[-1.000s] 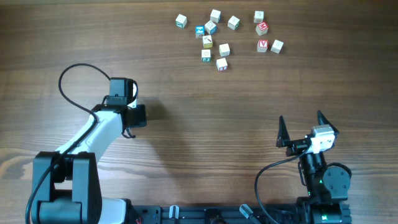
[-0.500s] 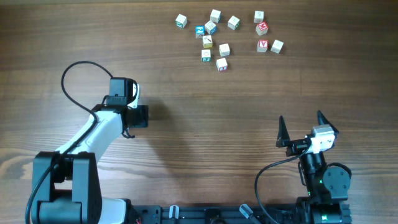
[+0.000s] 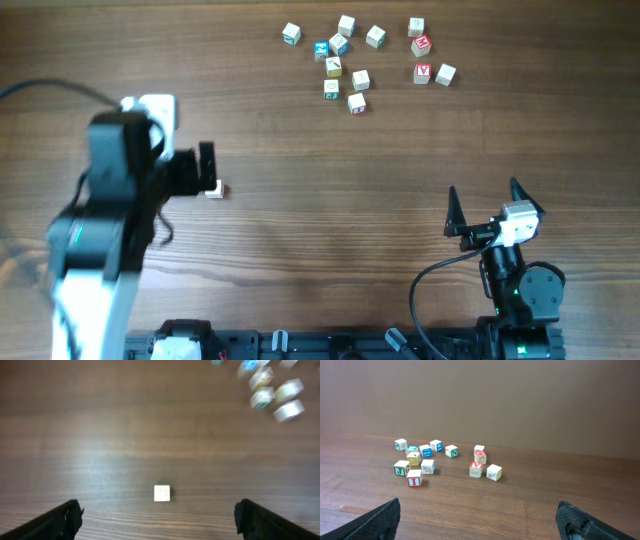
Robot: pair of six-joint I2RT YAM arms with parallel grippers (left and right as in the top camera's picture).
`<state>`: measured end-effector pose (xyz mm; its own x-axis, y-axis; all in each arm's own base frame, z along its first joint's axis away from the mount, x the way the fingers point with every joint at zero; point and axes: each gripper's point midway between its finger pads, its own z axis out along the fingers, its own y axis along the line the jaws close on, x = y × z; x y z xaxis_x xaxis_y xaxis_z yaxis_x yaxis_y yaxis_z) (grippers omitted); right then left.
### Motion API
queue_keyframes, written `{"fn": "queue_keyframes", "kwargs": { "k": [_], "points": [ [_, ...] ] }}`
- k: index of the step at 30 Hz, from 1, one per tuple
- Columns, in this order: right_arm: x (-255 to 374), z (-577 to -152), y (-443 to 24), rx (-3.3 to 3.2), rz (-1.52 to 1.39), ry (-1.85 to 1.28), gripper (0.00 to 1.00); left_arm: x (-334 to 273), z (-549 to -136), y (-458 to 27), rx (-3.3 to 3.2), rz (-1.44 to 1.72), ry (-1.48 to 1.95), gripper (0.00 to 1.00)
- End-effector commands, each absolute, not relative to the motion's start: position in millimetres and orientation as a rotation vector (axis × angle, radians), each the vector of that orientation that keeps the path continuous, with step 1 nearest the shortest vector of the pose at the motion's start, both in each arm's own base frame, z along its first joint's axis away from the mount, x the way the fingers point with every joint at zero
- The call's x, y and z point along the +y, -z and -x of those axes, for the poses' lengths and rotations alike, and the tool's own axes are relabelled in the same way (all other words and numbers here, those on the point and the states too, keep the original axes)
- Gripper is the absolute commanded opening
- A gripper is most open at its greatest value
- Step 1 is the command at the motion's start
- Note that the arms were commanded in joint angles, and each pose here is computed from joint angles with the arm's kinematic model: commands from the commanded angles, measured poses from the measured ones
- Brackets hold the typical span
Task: Form a tower
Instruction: 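Retract the left gripper to its rest position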
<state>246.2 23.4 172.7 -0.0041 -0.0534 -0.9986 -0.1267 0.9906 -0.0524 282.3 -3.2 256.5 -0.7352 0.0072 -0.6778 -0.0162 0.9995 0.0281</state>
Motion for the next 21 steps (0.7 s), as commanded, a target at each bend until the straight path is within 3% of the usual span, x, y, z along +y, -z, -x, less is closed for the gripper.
{"fn": "queue_keyframes", "kwargs": {
  "k": [1, 4, 8, 17, 21],
  "points": [
    [25, -246, -175, 1.565, 0.139, -0.068, 1.00, -8, -212, -284, 2.329, 0.013, 0.037, 1.00],
    [25, -246, -175, 1.565, 0.139, -0.068, 1.00, -5, -161, -299, 2.228, 0.013, 0.041, 1.00],
    [25, -246, -175, 1.565, 0.139, -0.067, 1.00, -4, -125, -310, 2.110, 0.014, 0.047, 1.00],
    [25, -246, -175, 1.565, 0.135, -0.073, 1.00, -3, -99, -283, 2.231, 0.013, 0.042, 1.00],
    [26, -246, -173, 1.583, -0.018, -0.236, 1.00, -3, -99, -283, 2.231, 0.013, 0.041, 1.00]
  ]
}}
